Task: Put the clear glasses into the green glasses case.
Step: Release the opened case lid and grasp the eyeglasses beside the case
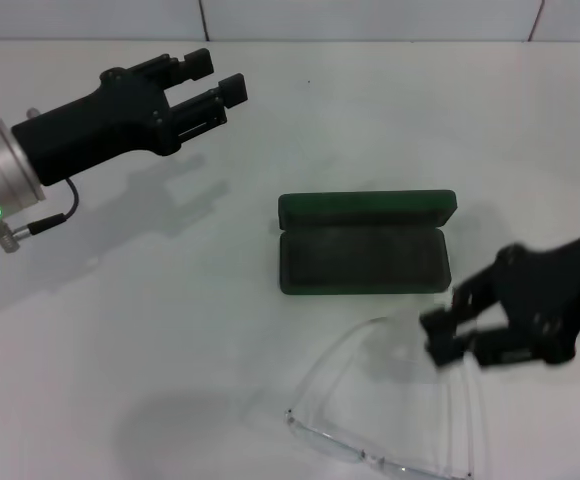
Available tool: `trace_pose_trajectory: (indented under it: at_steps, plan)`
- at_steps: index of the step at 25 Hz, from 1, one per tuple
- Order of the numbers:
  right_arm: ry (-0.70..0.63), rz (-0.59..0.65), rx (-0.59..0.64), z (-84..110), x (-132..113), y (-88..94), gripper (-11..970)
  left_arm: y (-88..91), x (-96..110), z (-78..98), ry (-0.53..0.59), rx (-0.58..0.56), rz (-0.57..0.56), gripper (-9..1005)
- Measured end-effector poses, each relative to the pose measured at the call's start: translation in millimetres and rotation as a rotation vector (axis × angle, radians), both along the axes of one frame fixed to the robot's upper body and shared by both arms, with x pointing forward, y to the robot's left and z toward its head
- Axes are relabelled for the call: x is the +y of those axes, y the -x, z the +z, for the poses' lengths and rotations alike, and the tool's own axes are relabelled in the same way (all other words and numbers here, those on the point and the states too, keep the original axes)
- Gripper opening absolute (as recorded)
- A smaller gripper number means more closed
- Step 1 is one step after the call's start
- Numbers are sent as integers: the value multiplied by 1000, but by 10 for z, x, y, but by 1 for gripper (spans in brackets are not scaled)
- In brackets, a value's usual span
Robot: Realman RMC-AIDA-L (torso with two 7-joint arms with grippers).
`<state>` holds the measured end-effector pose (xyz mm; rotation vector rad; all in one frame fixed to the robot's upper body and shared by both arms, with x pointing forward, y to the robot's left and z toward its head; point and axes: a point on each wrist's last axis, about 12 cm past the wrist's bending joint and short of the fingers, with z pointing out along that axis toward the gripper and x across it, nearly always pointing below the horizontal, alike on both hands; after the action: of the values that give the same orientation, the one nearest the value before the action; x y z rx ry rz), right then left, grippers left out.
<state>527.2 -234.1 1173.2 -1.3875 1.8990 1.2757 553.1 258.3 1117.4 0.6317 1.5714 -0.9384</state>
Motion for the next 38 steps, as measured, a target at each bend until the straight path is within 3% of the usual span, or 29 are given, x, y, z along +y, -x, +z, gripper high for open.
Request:
trace_pose_trajectory:
  at_steps: [5,9,10,14,18,28,38]
  plan:
    - [219,108,-1,61,371,-15,308,-73,31,-1,-6,23,-5,601]
    - [302,140,-12,85,586,-31,332,-134,76,0,-3,40,8,601]
    - [394,169,-36,80,821,-22,338,-142,84,-1,-5,45,9,601]
    - [499,210,-57,42,1101,21,523,-153,91,-1,-7,51,9,601]
    - [590,223,-78,-26,1315,74,518,-155,92,1,-7,51,10,600]
    - [686,227,-101,-182,1639,243,515,-154,78,-1,-5,51,8,600]
    - [768,209,-152,-381,1778,359,512,-148,30,-13,1,49,3,600]
